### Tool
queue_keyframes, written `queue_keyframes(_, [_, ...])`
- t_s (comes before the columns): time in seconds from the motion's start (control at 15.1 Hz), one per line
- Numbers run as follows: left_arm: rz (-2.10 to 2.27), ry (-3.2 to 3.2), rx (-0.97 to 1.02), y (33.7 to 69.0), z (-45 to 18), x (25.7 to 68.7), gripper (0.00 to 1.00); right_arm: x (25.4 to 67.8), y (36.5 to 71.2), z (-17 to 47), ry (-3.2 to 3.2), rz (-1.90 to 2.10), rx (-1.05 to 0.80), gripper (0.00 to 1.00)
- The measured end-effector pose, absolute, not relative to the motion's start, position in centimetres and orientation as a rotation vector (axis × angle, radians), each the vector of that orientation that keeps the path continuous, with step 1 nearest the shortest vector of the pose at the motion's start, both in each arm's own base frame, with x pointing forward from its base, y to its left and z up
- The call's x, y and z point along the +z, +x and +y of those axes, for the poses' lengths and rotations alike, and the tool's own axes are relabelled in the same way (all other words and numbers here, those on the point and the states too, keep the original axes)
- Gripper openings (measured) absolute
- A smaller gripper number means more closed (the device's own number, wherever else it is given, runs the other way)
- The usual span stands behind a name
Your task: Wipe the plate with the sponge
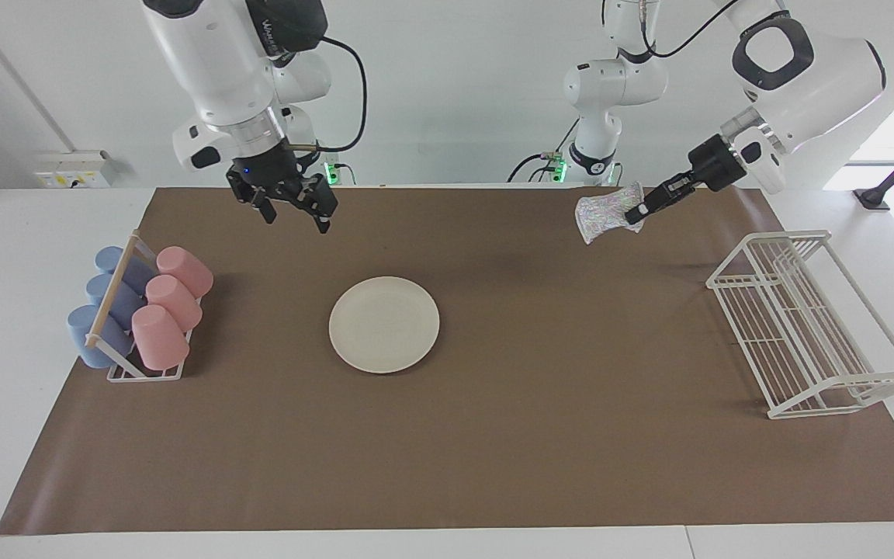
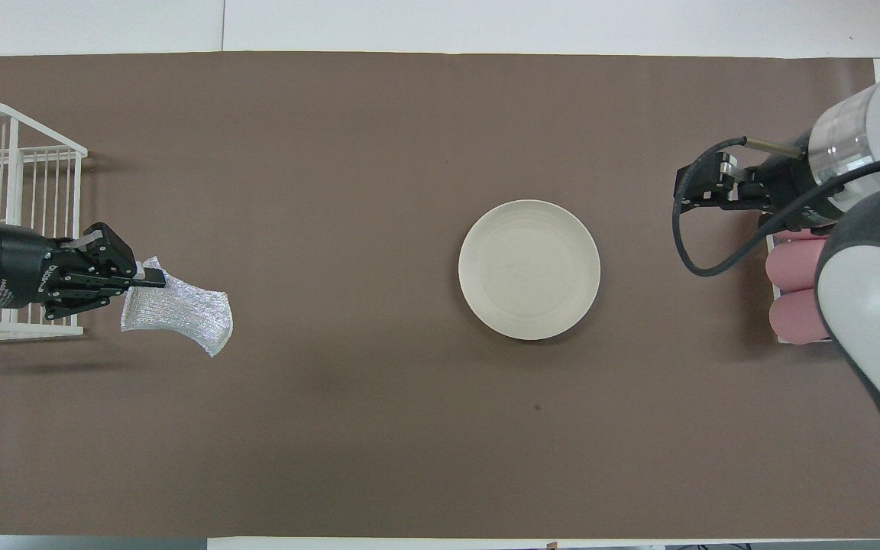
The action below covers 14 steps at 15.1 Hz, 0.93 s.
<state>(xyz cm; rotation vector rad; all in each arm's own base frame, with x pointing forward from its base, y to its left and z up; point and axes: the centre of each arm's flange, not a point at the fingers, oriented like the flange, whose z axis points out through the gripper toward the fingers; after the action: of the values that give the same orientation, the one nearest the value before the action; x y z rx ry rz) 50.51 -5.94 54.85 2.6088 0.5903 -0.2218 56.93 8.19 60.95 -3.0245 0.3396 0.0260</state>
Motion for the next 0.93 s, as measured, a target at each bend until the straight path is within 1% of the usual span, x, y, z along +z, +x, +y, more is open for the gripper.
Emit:
queue_keyframes(0.2, [0.528, 2.787, -0.227, 50.8, -7.4, 55.6, 0.06, 61.2, 56.1, 6.8, -3.061, 0.286, 0.08, 1.0])
queue_keyframes(0.4, [0.469, 2.957, -0.223, 51.1, -8.7, 56.4, 0.06, 61.8, 55.8, 5.9, -3.088, 0.178, 0.061, 1.0])
queue_keyframes(0.6, [0.389, 3.152, -0.212, 50.7, -10.2, 56.4, 0.06, 62.0, 55.8, 4.5, -3.094, 0.087, 0.055, 1.0])
queue_keyframes(0.93, [0.261, 3.491, -0.118, 49.9, -11.4, 56.9, 0.06, 62.6, 54.9, 1.7, -3.097, -0.021, 0.088, 1.0])
